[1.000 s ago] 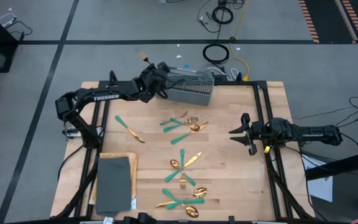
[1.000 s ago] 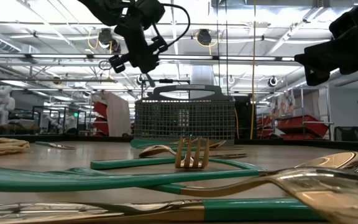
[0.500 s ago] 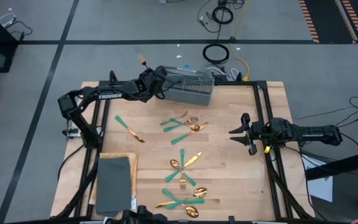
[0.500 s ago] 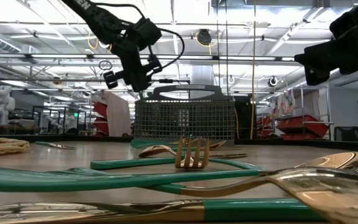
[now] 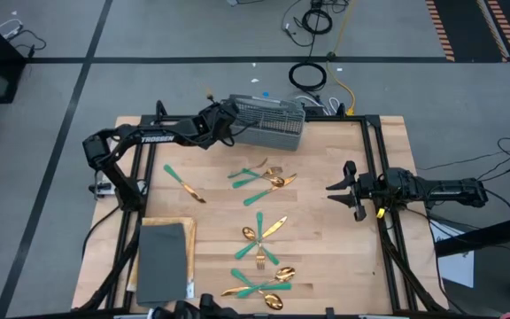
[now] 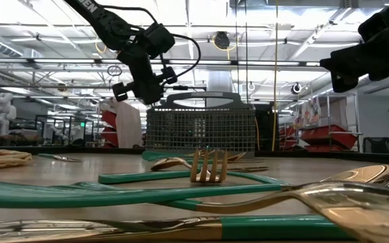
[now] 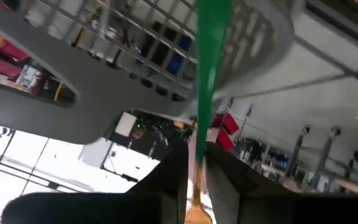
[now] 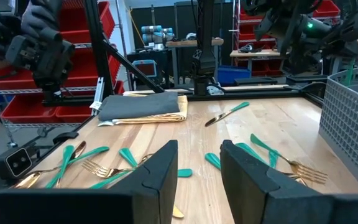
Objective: Sort silverware
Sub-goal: Put the green fork into the gray silverware basket, then adjust the gray silverware basket
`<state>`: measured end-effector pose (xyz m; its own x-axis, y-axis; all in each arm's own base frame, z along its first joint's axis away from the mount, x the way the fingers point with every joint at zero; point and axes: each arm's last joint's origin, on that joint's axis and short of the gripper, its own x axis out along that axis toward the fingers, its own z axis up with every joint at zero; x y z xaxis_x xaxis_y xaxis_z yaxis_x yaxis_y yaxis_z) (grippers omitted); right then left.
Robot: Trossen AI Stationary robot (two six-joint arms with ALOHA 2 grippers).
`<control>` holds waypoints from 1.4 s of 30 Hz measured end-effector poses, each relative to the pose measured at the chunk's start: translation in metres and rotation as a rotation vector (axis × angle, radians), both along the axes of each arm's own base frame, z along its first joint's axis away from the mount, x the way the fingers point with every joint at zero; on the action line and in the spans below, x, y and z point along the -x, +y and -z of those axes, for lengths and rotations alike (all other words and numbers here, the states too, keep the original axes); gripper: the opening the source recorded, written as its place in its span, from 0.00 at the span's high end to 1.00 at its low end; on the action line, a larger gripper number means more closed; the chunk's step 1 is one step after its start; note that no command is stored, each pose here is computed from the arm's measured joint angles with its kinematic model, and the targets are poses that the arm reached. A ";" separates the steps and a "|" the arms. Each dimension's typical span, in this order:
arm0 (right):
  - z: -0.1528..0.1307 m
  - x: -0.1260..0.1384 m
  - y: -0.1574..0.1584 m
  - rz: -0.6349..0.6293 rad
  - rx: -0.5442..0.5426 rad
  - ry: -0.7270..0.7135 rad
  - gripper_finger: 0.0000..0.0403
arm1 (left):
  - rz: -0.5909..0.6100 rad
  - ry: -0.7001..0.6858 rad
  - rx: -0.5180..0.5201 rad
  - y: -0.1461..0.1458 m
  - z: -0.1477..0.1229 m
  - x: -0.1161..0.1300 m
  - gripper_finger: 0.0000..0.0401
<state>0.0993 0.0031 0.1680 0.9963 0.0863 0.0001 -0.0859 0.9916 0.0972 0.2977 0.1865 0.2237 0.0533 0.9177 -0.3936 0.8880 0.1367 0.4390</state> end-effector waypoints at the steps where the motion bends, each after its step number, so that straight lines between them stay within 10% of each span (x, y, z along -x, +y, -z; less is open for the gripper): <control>1: 0.000 0.000 0.000 0.000 0.002 0.000 0.73 | 0.012 -0.005 0.009 0.000 0.000 0.000 0.83; 13: 0.000 0.000 0.000 0.013 0.010 0.001 0.73 | 0.019 -0.050 -0.012 -0.001 -0.003 -0.004 0.79; 21: 0.001 -0.002 -0.010 0.338 0.014 0.012 0.75 | -0.017 -0.493 -0.236 -0.017 -0.046 -0.022 0.79; 26: 0.009 -0.008 -0.013 0.453 0.038 0.113 0.95 | 0.003 -0.818 -0.293 -0.040 -0.083 -0.019 0.79; 42: 0.020 -0.051 -0.034 0.569 0.018 0.241 1.00 | 0.025 -1.576 -0.009 -0.103 -0.138 0.008 0.79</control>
<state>0.1507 -0.0308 0.1477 0.8581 -0.4606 -0.2269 0.4790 0.8773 0.0309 0.2901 0.0838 0.3620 0.4028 0.9122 0.0748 -0.4420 0.1223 0.8886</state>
